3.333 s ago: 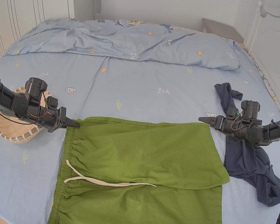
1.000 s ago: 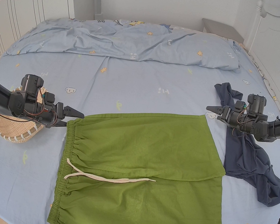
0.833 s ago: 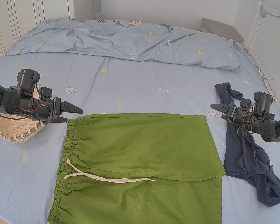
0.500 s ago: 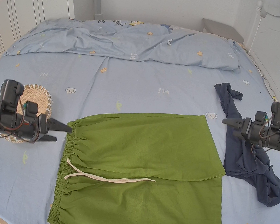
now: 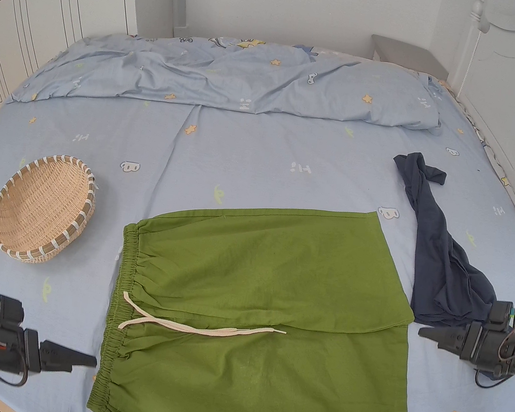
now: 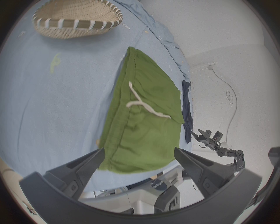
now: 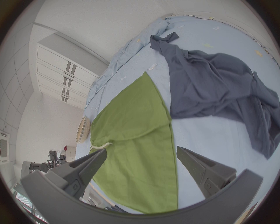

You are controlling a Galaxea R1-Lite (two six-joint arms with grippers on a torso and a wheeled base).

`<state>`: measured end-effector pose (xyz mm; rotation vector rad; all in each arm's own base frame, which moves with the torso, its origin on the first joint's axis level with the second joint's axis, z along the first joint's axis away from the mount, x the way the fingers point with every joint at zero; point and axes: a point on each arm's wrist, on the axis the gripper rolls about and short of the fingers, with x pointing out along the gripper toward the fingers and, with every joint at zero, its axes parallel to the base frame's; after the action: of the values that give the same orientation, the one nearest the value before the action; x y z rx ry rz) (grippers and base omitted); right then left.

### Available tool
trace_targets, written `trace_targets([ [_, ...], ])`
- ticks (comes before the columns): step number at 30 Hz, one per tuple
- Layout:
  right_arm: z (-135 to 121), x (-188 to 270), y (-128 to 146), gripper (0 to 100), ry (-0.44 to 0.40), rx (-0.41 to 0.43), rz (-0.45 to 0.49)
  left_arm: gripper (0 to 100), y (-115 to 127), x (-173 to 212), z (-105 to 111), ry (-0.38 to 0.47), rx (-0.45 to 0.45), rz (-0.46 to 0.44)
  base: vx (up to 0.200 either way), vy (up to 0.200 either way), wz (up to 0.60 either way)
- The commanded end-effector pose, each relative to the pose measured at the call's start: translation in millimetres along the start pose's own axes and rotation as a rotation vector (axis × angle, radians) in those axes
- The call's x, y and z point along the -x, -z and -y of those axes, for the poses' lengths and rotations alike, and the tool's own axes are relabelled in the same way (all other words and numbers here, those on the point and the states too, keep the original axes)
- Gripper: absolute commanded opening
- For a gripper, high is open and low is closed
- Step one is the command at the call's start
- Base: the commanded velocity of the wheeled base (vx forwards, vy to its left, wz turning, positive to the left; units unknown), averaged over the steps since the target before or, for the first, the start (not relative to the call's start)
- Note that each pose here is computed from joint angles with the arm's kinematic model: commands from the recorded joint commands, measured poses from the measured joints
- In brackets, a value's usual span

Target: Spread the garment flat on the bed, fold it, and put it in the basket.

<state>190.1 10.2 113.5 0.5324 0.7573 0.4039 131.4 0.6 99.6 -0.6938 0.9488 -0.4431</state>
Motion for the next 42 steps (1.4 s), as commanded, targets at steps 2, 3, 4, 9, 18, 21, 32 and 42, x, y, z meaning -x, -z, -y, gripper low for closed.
trace_targets([
  [2, -10.6, 11.9, 36.0, 100, -0.055, 0.053, -0.037, 100, 50.2, 10.7, -5.2, 0.044, 0.004, -0.016, 0.0, 0.0, 0.0],
  [3, -10.9, 11.5, 37.8, 100, -0.058, 0.054, -0.047, 100, 51.7, 8.7, -6.2, 0.046, 0.011, -0.039, 0.0, 0.0, 0.0],
  [4, -11.1, 11.7, 41.0, 100, -0.06, 0.054, -0.056, 100, 52.1, 5.5, -7.4, 0.043, 0.016, -0.069, 0.0, 0.0, 0.0],
  [9, -5.6, 15.5, 64.6, 100, -0.051, 0.027, -0.122, 100, 52.4, -9.0, -13.4, 0.025, 0.033, -0.202, 0.0, 0.0, 0.0],
  [18, -1.9, 21.4, 79.2, 100, -0.041, 0.008, -0.146, 100, 45.9, -28.3, -30.3, -0.069, 0.043, -0.33, 0.0, 0.0, 0.0],
  [21, -3.2, 23.6, 84.7, 100, -0.053, 0.019, -0.157, 100, 43.1, -33.5, -36.5, -0.098, 0.023, -0.328, 0.0, 0.0, 0.0],
  [32, -2.8, 26.3, 86.6, 100, -0.053, 0.019, -0.148, 100, 30.9, -49.8, -44.7, -0.091, 0.009, -0.309, 0.0, 0.0, 0.0],
  [42, -2.6, 27.7, 86.5, 100, -0.051, 0.018, -0.137, 100, 23.6, -57.6, -39.2, -0.076, 0.024, -0.306, 0.0, 0.0, 0.0],
])
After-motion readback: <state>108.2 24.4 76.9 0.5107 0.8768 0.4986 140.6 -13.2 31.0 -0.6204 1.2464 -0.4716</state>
